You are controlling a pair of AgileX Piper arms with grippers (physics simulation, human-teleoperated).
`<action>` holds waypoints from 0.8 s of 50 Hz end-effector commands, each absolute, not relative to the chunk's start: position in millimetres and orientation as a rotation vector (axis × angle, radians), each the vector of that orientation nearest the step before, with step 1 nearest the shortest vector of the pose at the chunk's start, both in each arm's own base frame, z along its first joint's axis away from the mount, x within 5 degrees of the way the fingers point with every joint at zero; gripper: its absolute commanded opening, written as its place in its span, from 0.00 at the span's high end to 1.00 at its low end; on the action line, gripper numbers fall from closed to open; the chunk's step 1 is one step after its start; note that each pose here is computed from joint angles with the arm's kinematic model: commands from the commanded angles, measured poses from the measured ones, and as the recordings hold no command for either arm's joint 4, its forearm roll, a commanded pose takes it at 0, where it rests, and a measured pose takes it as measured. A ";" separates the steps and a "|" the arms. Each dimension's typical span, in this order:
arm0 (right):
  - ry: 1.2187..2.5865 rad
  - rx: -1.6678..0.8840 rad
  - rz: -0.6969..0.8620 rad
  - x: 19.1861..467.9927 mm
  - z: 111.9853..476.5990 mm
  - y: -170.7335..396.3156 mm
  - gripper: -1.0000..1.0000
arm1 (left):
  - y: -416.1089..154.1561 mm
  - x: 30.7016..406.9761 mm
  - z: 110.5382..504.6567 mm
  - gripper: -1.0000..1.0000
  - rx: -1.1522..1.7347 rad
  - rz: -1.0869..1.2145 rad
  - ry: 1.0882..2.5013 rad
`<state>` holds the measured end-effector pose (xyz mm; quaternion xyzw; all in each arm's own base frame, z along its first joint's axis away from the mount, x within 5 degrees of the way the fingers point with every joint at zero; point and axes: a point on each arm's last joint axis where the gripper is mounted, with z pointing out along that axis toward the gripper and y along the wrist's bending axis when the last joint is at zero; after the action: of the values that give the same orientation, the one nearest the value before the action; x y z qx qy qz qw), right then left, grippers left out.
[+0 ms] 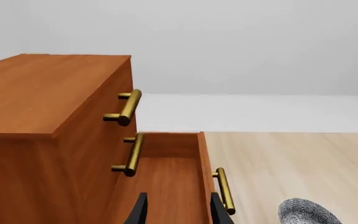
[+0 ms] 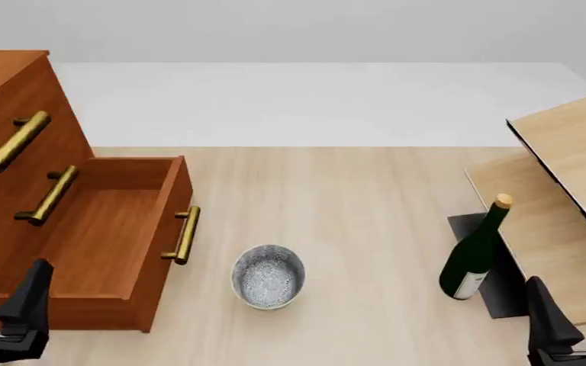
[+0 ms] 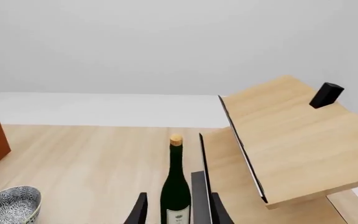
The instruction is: Put the wine bottle in the bottom drawer of the cabinet.
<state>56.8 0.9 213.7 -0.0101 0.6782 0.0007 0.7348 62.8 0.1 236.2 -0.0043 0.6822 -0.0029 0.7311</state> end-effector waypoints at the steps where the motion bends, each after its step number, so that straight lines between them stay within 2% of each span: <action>1: 1.487 -0.028 0.004 56.3 214.0 1.2 0.00 | 0.3 67.9 282.7 0.00 0.000 0.006 1.487; 5: 1.489 -0.034 0.002 56.4 213.7 1.4 0.00 | 0.3 70.8 305.3 0.00 0.013 0.020 1.477; 21: 1.499 -0.044 0.014 57.2 212.8 2.2 0.00 | -4.7 103.2 373.0 0.00 0.045 -0.026 1.610; 28: 1.505 -0.039 0.023 58.3 212.4 2.4 0.00 | -10.6 126.3 379.8 0.00 0.096 -0.041 1.747; 35: 1.508 -0.048 0.020 58.2 212.1 2.6 0.00 | -14.2 131.7 403.0 0.00 0.104 -0.071 1.775; 36: 1.506 -0.052 0.020 58.3 212.3 2.8 0.00 | -19.2 138.5 397.1 0.00 0.141 -0.086 1.827; 37: 1.508 -0.047 0.023 58.2 212.1 2.6 0.00 | -14.9 139.6 401.4 0.00 0.050 -0.111 1.830; 40: 1.509 -0.049 0.023 58.0 211.9 2.7 0.00 | -18.9 145.5 404.0 0.00 0.073 -0.124 1.871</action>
<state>57.8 2.4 212.3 -0.0202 0.6832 0.0085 0.7299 124.4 -11.8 387.7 0.0330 0.7677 -0.0331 0.6392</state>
